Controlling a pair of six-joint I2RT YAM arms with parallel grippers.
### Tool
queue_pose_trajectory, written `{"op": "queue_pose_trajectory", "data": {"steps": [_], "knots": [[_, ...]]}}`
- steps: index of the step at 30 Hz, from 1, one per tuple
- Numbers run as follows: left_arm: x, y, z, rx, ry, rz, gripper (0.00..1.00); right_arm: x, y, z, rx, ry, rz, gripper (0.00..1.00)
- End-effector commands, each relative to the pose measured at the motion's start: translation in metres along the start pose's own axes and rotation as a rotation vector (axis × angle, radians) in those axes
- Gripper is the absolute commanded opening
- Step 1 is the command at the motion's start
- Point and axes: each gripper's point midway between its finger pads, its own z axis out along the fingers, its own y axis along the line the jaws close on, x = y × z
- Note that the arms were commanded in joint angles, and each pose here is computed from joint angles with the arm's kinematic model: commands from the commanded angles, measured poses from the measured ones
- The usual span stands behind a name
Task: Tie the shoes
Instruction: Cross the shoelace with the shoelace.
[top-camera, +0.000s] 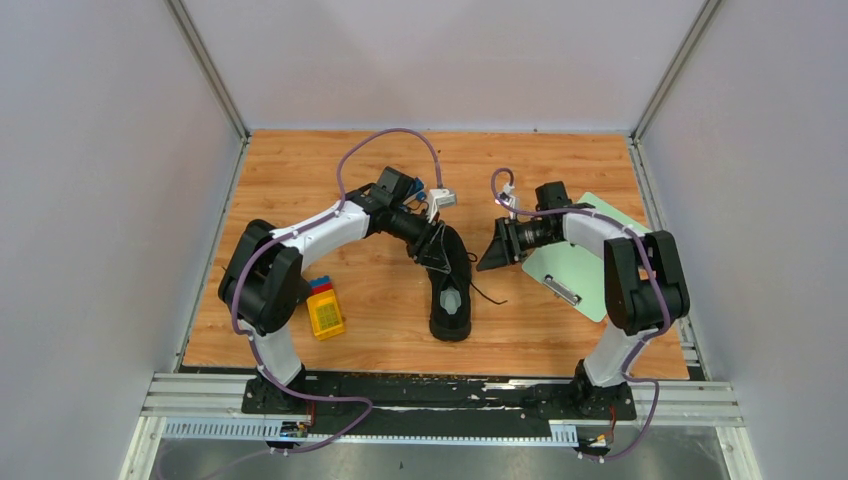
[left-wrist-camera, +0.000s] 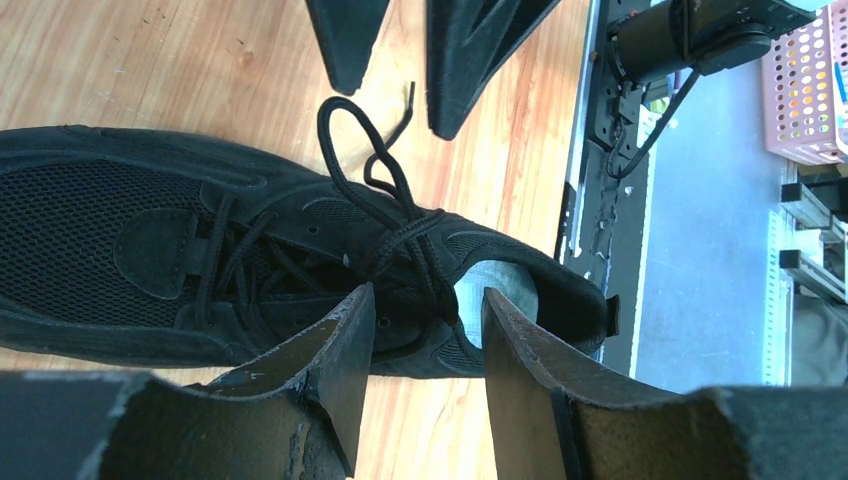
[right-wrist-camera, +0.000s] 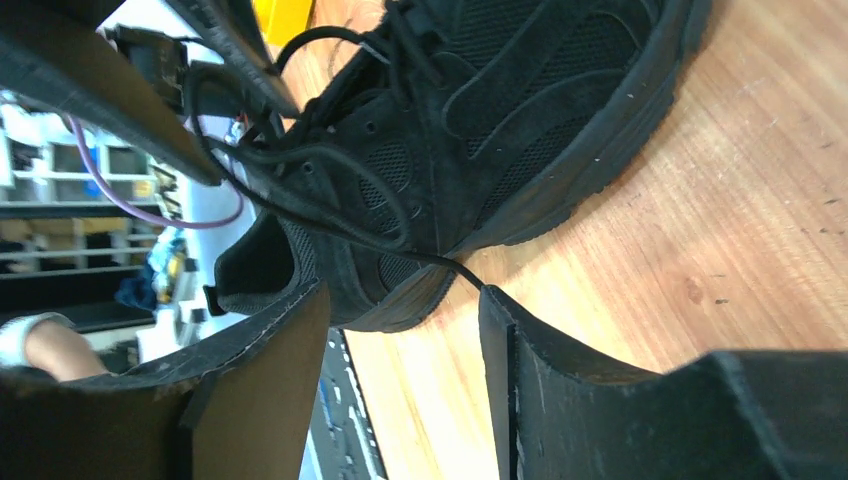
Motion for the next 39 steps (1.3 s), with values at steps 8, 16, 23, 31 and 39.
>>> {"op": "queue_pose_trajectory", "data": {"steps": [8,16,23,31,39], "knots": [[-0.019,-0.008,-0.008,-0.013,-0.03,0.098,0.5,-0.04,0.012,0.008,-0.179,-0.065,0.155,0.5],[-0.02,-0.007,-0.007,-0.011,-0.034,0.097,0.48,-0.064,0.02,0.003,-0.209,-0.095,0.117,0.08],[-0.022,-0.008,-0.011,-0.031,-0.038,0.13,0.47,-0.095,0.045,-0.015,-0.178,-0.149,0.017,0.0],[-0.033,-0.005,-0.021,-0.133,-0.098,0.198,0.47,-0.102,0.059,-0.016,-0.175,-0.149,0.04,0.0],[-0.032,-0.014,-0.018,-0.09,-0.096,0.211,0.47,-0.096,0.066,-0.007,-0.165,-0.131,0.028,0.0]]}}
